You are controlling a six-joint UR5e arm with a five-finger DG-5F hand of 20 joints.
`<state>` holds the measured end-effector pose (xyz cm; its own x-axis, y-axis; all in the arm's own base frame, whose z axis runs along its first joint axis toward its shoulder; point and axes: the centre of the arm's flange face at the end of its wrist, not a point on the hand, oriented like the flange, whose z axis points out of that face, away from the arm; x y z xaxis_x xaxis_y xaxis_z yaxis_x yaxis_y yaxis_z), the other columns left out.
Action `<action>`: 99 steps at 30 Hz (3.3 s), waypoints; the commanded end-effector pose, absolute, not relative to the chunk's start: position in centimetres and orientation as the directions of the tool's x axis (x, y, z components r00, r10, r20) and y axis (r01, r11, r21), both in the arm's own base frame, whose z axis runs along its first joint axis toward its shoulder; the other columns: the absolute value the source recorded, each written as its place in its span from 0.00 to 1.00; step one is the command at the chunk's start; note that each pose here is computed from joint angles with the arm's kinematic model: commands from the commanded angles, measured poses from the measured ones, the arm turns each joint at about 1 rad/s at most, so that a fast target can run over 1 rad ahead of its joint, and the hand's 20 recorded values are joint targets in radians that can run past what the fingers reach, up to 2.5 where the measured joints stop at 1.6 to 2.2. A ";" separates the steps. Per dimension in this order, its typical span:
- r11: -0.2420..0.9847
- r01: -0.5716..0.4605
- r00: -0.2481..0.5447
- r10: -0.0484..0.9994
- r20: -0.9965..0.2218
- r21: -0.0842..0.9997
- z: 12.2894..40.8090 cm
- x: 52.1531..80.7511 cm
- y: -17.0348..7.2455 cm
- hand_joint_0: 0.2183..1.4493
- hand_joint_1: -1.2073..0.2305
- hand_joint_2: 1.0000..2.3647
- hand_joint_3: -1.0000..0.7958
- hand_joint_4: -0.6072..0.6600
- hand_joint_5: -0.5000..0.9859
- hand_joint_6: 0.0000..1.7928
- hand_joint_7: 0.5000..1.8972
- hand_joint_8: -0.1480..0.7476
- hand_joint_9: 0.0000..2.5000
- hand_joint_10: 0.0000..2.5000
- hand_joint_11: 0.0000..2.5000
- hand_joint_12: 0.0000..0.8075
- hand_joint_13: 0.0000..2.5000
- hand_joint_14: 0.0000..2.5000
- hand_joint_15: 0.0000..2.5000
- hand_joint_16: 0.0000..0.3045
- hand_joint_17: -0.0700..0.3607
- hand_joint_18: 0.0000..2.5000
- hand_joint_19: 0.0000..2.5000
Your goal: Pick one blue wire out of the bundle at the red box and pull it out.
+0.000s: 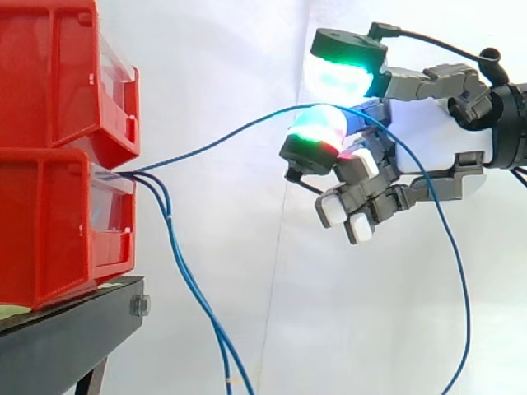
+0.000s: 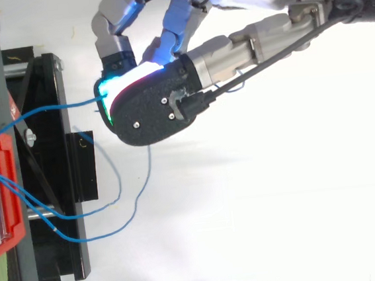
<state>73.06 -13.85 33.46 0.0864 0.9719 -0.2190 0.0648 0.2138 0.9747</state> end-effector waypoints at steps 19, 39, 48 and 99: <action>0.249 0.078 0.086 0.963 -0.256 0.965 33.4 73.0 -14.0 0.33 0.26 0.01 0.40 0.61 0.25 0.52 0.42 0.56 0.43 0.01 0.30 0.54 0.36 0.01 0.23 0.17 0.44 0.35 0.23; 0.412 0.105 0.118 0.899 -0.422 0.905 33.9 72.9 -15.0 0.33 0.27 0.01 0.40 0.60 0.25 0.52 0.41 0.56 0.42 0.01 0.31 0.53 0.35 0.01 0.22 0.17 0.44 0.34 0.23; 0.461 0.109 0.127 0.872 -0.472 0.881 35.0 72.4 -15.5 0.33 0.27 0.01 0.40 0.60 0.25 0.52 0.40 0.56 0.42 0.01 0.30 0.54 0.35 0.01 0.22 0.17 0.44 0.34 0.23; 0.641 0.133 0.117 0.747 -0.655 0.756 35.8 72.0 -16.9 0.31 0.30 0.01 0.36 0.61 0.25 0.51 0.39 0.56 0.42 0.01 0.30 0.54 0.35 0.01 0.22 0.17 0.44 0.33 0.24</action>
